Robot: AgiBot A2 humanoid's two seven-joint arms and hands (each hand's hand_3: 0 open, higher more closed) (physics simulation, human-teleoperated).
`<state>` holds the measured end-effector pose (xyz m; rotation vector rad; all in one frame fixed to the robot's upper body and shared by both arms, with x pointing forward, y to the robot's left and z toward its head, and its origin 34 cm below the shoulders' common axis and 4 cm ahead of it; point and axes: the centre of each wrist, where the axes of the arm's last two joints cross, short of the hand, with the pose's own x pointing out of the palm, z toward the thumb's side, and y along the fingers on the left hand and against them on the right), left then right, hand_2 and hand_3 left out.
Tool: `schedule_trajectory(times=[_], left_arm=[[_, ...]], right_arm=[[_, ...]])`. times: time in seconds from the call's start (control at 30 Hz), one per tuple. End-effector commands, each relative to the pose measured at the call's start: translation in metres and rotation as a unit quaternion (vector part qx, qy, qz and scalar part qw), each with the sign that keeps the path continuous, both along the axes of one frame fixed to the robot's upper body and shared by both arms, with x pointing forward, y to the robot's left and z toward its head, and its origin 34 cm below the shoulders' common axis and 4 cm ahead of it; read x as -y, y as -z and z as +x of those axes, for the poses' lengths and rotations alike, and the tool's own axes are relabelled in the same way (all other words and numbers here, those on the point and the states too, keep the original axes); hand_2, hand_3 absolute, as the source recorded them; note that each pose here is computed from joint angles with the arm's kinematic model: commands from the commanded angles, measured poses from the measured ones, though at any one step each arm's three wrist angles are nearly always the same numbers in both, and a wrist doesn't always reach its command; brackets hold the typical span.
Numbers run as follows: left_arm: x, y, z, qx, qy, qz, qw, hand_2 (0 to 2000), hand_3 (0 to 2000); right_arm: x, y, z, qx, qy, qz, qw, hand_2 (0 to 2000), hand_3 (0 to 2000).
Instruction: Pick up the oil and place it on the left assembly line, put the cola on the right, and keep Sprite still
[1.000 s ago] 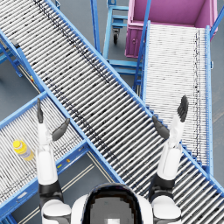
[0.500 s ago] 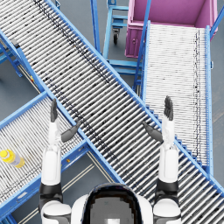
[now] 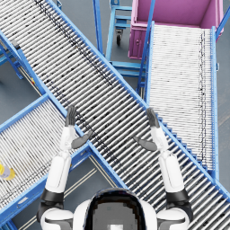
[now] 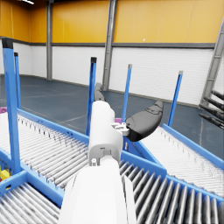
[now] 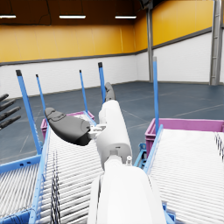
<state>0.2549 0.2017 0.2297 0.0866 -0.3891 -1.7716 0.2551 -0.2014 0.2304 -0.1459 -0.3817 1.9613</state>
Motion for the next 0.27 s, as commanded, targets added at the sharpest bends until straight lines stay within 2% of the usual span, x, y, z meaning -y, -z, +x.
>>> schedule_trajectory(times=[0.03, 0.27], left_arm=[[0.0003, 0.0003, -0.0001, -0.001, 0.001, -0.001, 1.0, 0, 0], [0.0009, 0.001, -0.0003, -0.004, 0.003, -0.002, 1.0, 0, 0]], right_arm=[[-0.0002, 0.0005, -0.0002, -0.001, -0.001, 0.0, 1.0, 0, 0], [-0.0006, 0.0017, -0.0006, -0.005, -0.005, 0.0, 1.0, 0, 0]])
